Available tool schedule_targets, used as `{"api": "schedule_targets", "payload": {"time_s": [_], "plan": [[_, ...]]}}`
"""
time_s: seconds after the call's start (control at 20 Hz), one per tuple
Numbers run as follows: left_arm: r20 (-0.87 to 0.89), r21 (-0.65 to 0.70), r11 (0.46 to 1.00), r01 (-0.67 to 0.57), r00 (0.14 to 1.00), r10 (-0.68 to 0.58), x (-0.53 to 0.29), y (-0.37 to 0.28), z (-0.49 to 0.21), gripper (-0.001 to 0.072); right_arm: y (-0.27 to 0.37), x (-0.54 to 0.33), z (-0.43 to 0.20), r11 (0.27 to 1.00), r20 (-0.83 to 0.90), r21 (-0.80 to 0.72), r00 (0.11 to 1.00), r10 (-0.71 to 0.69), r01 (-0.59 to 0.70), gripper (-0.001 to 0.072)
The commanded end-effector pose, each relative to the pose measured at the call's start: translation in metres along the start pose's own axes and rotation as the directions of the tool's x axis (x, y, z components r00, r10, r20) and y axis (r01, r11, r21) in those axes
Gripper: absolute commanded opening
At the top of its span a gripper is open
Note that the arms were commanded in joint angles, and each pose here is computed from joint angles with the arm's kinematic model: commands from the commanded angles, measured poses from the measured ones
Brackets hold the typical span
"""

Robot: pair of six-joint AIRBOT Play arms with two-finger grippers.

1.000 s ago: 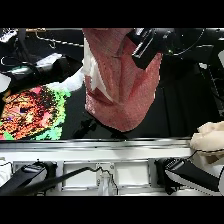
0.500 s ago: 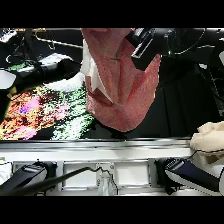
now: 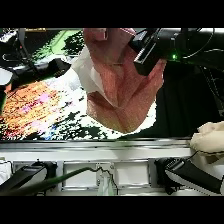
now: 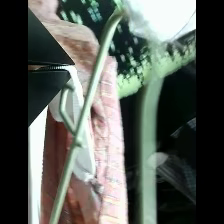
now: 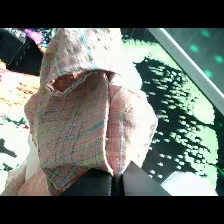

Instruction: Fold the clothes and pants, and hang the long-sleeved shirts on hangers.

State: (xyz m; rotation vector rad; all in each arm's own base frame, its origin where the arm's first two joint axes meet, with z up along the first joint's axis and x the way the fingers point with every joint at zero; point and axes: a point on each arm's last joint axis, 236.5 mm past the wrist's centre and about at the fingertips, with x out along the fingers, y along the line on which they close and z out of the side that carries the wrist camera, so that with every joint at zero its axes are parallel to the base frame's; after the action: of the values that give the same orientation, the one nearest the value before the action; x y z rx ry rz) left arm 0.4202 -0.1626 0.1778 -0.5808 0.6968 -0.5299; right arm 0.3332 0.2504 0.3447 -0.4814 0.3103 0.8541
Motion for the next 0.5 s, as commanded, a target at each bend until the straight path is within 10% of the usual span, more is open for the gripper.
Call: {"api": "schedule_targets", "payload": {"time_s": [0.0,0.45], "plan": [[0.025,-0.012,0.999,-0.04,0.999,0.041,-0.007,0.019,0.01,0.0014,0.002,-0.002,-0.012,1.0,-0.051,-0.01,0.999,0.006,-0.007,0.0019],[0.058,0.02,0.987,-0.157,0.986,0.156,-0.021,0.059,0.023,0.0014,-0.011,-0.019,-0.039,0.996,-0.169,-0.073,0.983,-0.065,0.053,0.0018]]}}
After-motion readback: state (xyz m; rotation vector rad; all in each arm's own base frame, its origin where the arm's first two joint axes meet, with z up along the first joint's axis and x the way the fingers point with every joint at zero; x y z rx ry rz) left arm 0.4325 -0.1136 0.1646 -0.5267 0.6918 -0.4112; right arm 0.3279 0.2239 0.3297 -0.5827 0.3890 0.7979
